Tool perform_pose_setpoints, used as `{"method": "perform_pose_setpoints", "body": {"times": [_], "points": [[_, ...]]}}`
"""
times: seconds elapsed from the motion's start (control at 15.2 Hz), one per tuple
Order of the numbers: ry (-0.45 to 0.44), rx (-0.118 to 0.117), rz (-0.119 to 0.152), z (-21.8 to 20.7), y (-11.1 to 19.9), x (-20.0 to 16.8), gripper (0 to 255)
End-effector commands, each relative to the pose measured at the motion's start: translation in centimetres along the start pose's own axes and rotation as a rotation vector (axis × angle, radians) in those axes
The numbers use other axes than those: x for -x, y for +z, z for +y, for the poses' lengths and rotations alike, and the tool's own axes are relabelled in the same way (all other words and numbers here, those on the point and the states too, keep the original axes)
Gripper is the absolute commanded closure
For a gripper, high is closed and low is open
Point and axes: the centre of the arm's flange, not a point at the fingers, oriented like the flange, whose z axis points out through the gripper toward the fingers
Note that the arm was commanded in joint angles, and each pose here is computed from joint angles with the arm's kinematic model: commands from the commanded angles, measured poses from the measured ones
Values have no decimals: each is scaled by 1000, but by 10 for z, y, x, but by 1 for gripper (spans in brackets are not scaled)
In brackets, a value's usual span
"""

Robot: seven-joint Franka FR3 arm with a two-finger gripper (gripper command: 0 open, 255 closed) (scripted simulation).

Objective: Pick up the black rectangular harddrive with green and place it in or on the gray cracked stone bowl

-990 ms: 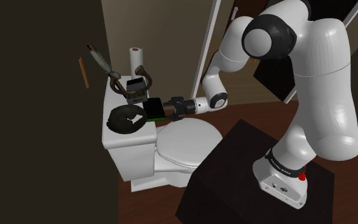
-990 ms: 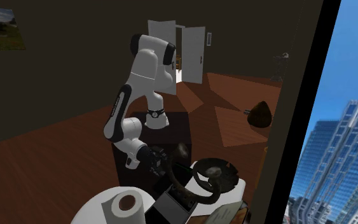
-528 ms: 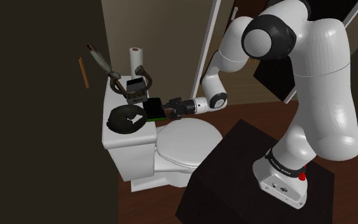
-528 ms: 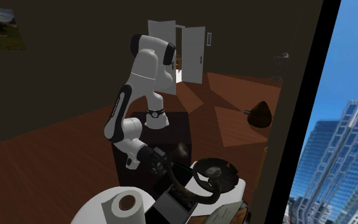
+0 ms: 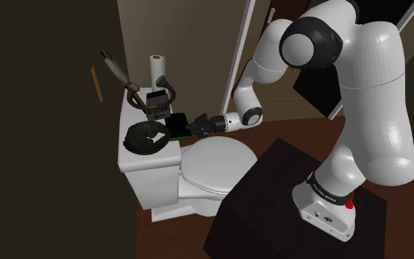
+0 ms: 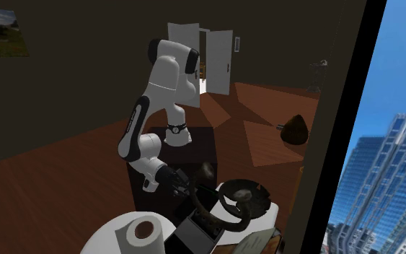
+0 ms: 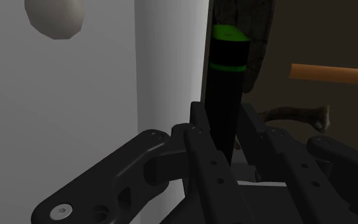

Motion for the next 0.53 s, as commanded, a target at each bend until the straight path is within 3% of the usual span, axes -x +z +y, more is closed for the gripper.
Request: {"method": "perform_pose_setpoints", "body": {"times": [0.0,0.46], "points": [[0,1,0,0,0,0,255],[0,1,0,-37,-5,0,255]]}}
